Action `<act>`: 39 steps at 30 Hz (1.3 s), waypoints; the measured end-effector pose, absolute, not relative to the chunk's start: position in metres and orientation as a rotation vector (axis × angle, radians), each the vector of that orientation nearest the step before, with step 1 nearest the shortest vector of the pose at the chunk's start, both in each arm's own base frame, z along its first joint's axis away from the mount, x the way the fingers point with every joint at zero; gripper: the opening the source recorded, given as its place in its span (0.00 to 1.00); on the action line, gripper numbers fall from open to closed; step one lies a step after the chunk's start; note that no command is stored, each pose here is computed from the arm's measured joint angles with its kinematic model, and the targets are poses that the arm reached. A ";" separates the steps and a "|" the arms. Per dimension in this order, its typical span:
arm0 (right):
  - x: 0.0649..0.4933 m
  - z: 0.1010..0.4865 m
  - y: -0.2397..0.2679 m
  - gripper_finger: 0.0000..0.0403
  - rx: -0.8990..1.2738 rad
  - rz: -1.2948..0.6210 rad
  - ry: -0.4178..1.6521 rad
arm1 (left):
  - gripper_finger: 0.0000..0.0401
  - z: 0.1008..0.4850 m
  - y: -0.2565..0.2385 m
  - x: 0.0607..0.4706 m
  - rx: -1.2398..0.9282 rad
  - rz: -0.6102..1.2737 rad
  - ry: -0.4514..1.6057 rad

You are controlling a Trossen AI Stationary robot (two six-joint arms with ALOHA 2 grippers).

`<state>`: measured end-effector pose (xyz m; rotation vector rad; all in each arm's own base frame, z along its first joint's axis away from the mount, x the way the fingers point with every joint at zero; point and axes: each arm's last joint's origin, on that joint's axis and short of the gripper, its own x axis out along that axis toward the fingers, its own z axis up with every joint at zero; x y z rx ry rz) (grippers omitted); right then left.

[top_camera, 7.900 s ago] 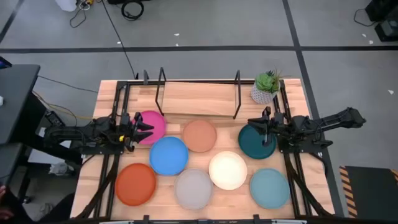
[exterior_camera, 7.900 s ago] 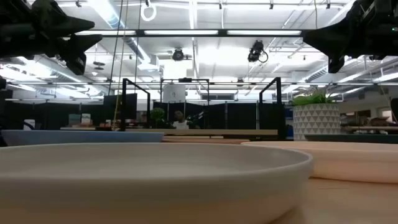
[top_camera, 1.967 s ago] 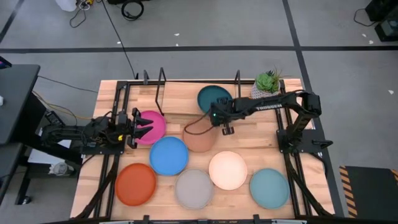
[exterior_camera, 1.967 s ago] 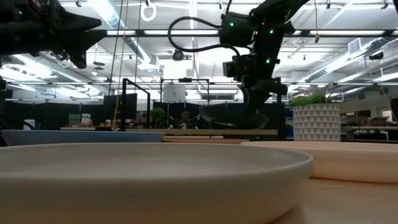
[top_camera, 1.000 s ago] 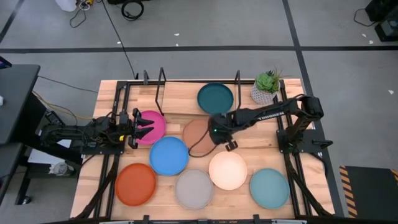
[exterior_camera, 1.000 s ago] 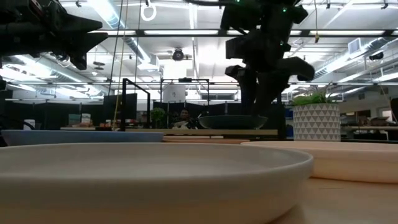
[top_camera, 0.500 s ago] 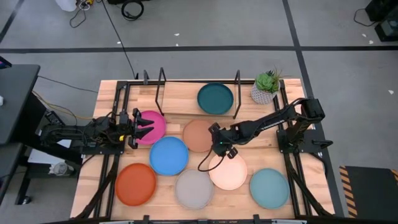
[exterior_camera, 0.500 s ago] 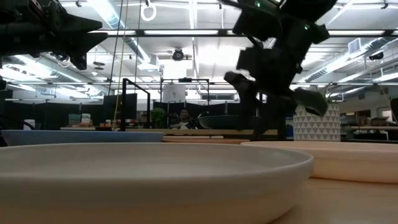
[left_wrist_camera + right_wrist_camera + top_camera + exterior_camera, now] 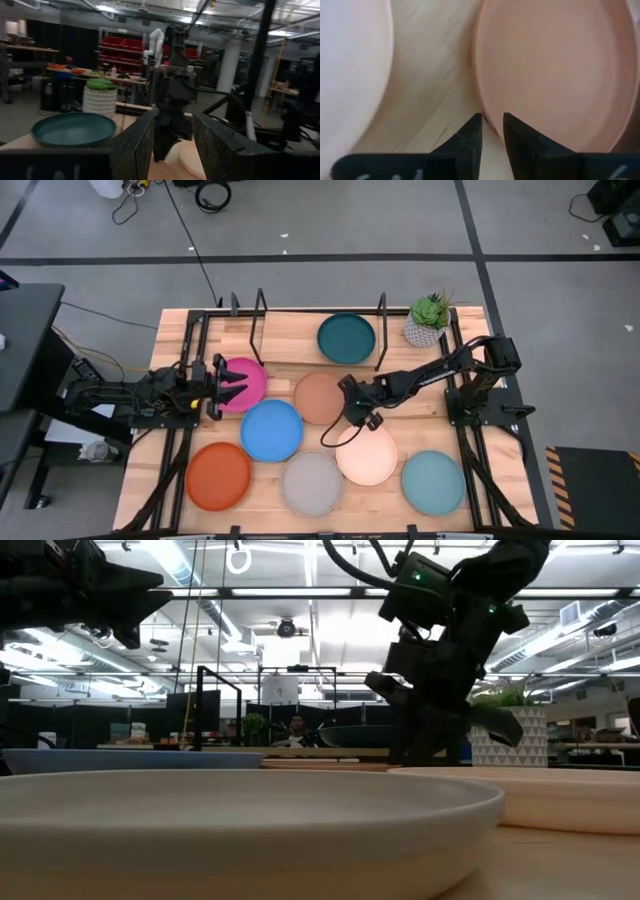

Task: Place and stack plates onto a shelf
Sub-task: Put the brown plate on the shelf

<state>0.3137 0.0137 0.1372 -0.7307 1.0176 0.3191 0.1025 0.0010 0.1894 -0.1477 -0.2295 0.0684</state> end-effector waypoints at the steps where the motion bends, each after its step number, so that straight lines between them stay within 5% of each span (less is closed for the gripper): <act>1: 0.313 0.137 0.013 0.17 -0.724 0.327 1.018 | 0.35 0.190 0.000 0.103 -0.144 0.041 -0.228; 7: 0.313 0.137 0.014 0.03 -0.711 0.345 1.016 | 0.35 0.189 -0.003 0.107 -0.054 -0.015 -0.180; 17: 0.320 0.166 0.034 0.03 -0.648 0.391 1.068 | 0.35 0.198 -0.010 0.126 0.242 -0.018 -0.041; 29: 0.333 0.222 0.026 0.03 -0.271 0.510 0.895 | 0.35 0.188 -0.032 0.165 0.670 -0.011 0.218; 39: 0.336 0.226 0.016 0.03 -0.122 0.530 0.864 | 0.35 0.189 -0.051 0.210 0.759 -0.037 0.308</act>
